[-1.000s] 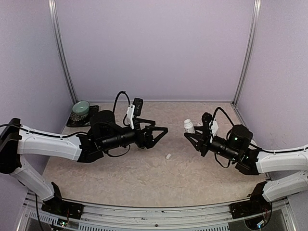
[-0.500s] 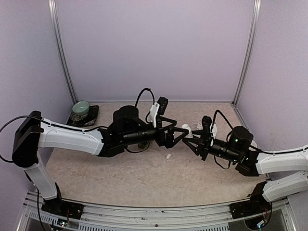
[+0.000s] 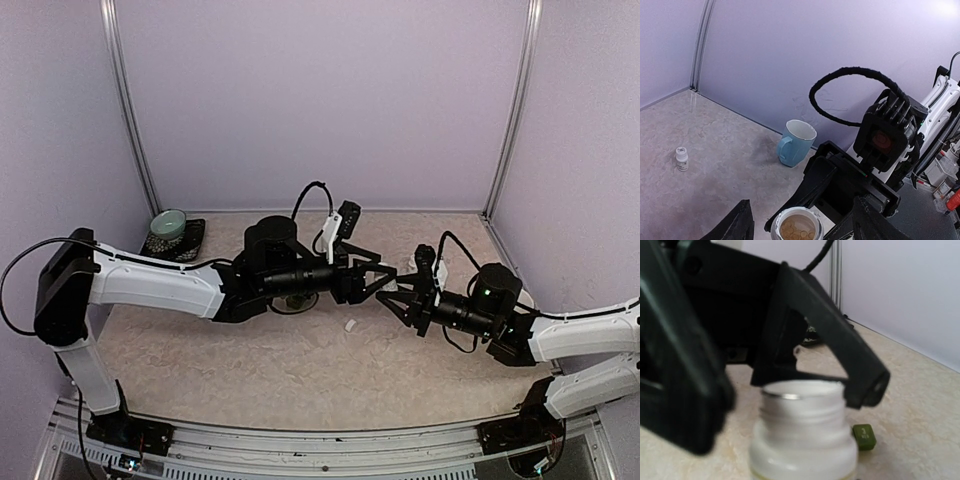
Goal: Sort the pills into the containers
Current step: Pass from the right arm to the left
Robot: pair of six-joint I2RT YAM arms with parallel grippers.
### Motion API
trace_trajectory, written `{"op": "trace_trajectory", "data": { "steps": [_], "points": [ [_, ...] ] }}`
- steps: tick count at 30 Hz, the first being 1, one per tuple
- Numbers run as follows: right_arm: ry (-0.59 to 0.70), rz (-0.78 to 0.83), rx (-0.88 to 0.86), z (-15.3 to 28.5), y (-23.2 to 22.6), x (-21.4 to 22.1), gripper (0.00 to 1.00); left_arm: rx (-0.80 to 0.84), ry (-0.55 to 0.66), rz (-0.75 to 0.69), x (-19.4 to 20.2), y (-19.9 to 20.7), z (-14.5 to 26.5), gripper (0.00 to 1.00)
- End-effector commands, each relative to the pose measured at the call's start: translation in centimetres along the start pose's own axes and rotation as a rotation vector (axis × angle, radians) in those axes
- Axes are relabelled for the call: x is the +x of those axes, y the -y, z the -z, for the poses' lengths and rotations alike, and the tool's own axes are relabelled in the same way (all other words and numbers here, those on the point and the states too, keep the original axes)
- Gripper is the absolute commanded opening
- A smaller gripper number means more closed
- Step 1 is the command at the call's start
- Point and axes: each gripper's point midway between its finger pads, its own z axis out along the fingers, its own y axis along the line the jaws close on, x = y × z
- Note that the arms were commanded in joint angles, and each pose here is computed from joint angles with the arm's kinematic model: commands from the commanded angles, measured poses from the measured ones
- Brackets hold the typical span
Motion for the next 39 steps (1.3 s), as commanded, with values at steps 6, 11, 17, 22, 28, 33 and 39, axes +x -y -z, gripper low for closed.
{"op": "trace_trajectory", "data": {
  "steps": [6, 11, 17, 22, 28, 33, 39],
  "points": [
    [0.032, 0.018, -0.001, -0.1, 0.2, -1.1, 0.01, 0.023, -0.013, -0.011, 0.3, 0.4, -0.6, 0.52],
    [0.033, 0.021, 0.007, -0.2, 0.3, -1.2, 0.01, 0.024, -0.018, -0.009, 0.4, 0.4, -0.6, 0.36],
    [0.023, 0.021, 0.014, -0.3, 0.5, -1.0, 0.03, 0.027, -0.015, -0.005, 0.4, 0.4, -0.5, 0.2],
    [0.001, 0.016, 0.017, -0.6, 0.6, -0.5, 0.13, 0.031, -0.016, -0.002, 0.4, 0.5, -0.6, 0.13],
    [-0.062, 0.025, 0.029, -1.3, 1.0, 0.1, 0.37, 0.02, -0.04, -0.007, 0.8, 0.3, -0.5, 0.12],
    [-0.113, 0.041, 0.035, -1.6, 1.3, 0.2, 0.51, -0.017, -0.074, -0.017, 1.6, -0.3, -0.2, 0.12],
    [-0.158, 0.024, 0.055, -0.7, 1.4, 1.3, 0.71, -0.067, -0.091, -0.021, 2.7, -1.3, 0.1, 0.11]
  ]
}}
